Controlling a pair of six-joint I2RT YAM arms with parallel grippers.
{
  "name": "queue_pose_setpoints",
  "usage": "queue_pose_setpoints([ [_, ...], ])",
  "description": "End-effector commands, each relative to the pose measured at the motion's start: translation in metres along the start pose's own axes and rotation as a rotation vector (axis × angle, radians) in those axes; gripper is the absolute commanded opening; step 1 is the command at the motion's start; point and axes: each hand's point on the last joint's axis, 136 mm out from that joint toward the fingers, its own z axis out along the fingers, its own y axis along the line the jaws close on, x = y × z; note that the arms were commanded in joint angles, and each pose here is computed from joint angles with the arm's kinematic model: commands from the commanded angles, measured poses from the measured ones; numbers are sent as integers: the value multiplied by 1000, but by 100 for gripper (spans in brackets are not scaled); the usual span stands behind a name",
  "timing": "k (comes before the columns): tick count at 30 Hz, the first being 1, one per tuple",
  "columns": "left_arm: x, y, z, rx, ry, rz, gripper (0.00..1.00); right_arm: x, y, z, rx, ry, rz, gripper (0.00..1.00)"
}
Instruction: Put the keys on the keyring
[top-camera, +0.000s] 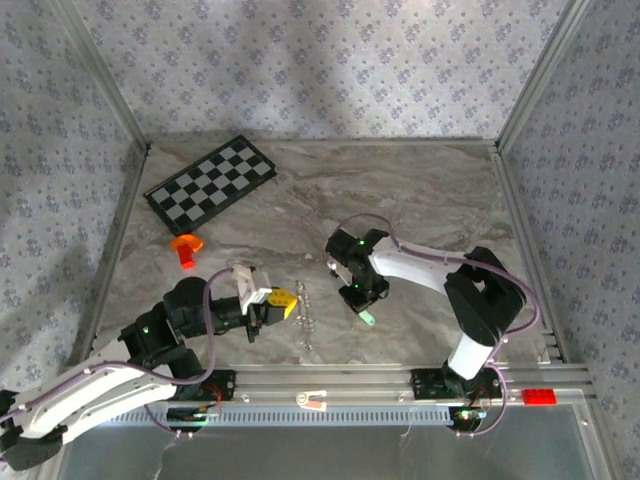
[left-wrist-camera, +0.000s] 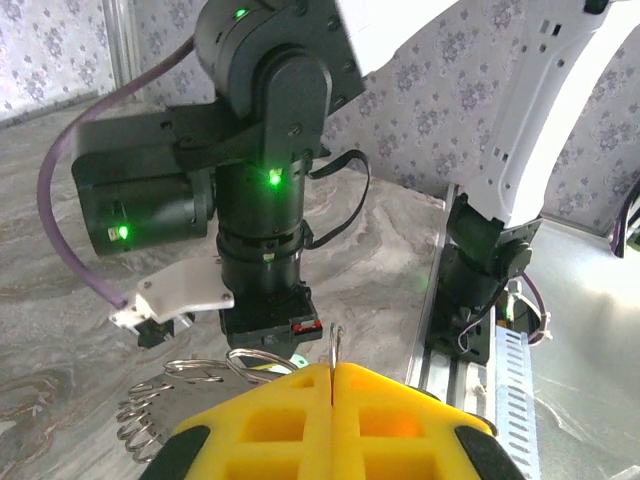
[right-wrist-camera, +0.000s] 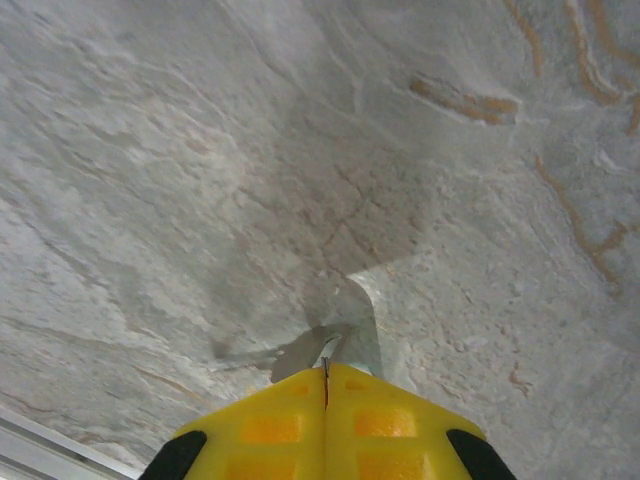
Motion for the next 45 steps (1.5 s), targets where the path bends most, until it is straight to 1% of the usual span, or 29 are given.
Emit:
queue_pose_setpoints([
  [1, -27, -7, -9, 15, -116, 18, 0, 18, -12, -1, 76, 138, -39, 1],
  [3, -26, -8, -11, 20, -129, 13, 0, 11, -13, -4, 89, 150, -52, 1],
  [8, -24, -9, -15, 31, -149, 3, 0, 3, -15, 3, 112, 202, -92, 1],
  [13, -24, -13, -14, 55, -153, 2, 0, 1, -14, 5, 125, 222, -103, 3],
  [19, -25, -15, -14, 68, -157, 3, 0, 0, -13, 9, 120, 213, -97, 10],
  [25, -26, -16, -14, 73, -153, 4, 0, -6, -9, 0, 109, 144, -65, 22],
  [29, -28, -18, -16, 74, -148, 2, 0, -12, -9, -13, 120, 66, -49, 29],
  [33, -29, -18, -19, 67, -144, -3, 0, -11, -2, -27, 82, -50, 10, 39],
  [34, -29, -17, -20, 62, -143, -4, 0, -1, -2, -22, 76, -51, 31, 41],
  [40, -27, -12, -21, 27, -124, -8, 0, 11, 4, -19, -26, -263, 182, 52],
  [44, -22, -7, -20, 0, -98, -11, 0, 8, 2, -16, -77, -398, 252, 55],
  [45, -22, -7, -19, -3, -94, -11, 0, 8, 3, -14, -90, -415, 260, 55],
])
